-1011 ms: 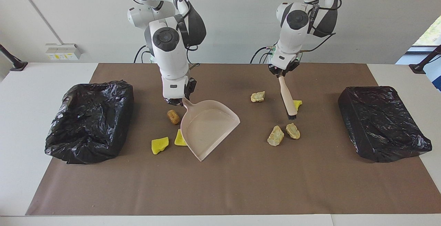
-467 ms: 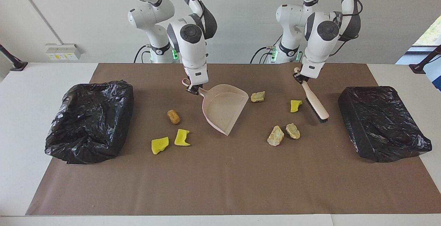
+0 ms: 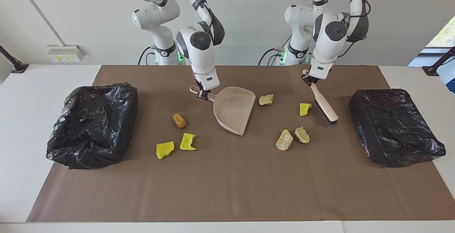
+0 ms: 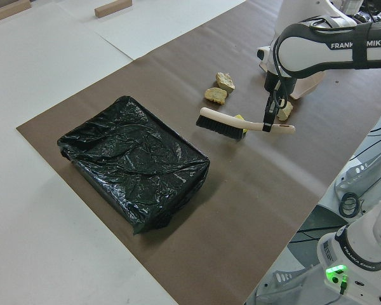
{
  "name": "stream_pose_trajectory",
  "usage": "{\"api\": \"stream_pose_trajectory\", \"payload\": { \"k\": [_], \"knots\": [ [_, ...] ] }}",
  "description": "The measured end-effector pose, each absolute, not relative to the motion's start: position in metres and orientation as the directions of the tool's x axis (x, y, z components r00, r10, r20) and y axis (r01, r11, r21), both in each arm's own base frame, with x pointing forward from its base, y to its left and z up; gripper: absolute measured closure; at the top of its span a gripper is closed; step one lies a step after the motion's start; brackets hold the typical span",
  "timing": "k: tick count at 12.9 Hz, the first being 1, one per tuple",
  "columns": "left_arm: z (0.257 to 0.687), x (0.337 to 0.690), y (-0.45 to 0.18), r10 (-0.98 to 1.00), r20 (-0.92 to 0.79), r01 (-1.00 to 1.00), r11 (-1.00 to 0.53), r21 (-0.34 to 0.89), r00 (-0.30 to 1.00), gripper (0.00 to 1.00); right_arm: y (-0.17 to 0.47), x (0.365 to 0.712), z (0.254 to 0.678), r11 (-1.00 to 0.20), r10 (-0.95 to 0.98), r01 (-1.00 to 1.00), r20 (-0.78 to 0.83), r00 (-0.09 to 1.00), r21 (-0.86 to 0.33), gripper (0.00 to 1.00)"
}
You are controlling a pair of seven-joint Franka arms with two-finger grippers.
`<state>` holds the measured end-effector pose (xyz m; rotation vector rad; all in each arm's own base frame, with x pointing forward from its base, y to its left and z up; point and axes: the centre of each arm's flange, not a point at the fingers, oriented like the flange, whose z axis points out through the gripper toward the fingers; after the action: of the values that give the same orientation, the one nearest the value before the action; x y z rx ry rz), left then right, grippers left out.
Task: Sweep and dump trash in bin
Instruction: 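Sweep the nearby pieces into the dustpan with the left gripper's brush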
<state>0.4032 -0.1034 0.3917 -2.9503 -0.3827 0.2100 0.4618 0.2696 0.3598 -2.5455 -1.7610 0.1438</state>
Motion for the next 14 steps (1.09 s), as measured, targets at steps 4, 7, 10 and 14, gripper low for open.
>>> {"api": "stream_pose_trajectory", "payload": {
  "k": [4,7,10,14],
  "knots": [
    [0.379,0.396,-0.153,0.179,-0.114,0.165,-0.979,-0.12,0.977,0.74,0.274,0.46,0.35,-0.317,0.947,0.946,-0.072,0.313,-0.064,0.69],
    [0.371,0.385,-0.196,0.116,-0.119,0.109,-0.992,-0.066,0.986,0.74,0.279,0.457,0.347,-0.284,0.957,0.958,-0.077,0.281,-0.033,0.69],
    [0.373,0.373,-0.233,0.082,-0.115,0.083,-0.996,0.011,0.99,0.74,0.279,0.456,0.347,-0.283,0.957,0.959,-0.078,0.28,-0.034,0.69],
    [0.378,0.346,-0.281,0.026,-0.129,0.035,-0.997,0.073,0.991,0.74,0.279,0.456,0.347,-0.283,0.957,0.959,-0.079,0.279,-0.034,0.69]
  ]
}}
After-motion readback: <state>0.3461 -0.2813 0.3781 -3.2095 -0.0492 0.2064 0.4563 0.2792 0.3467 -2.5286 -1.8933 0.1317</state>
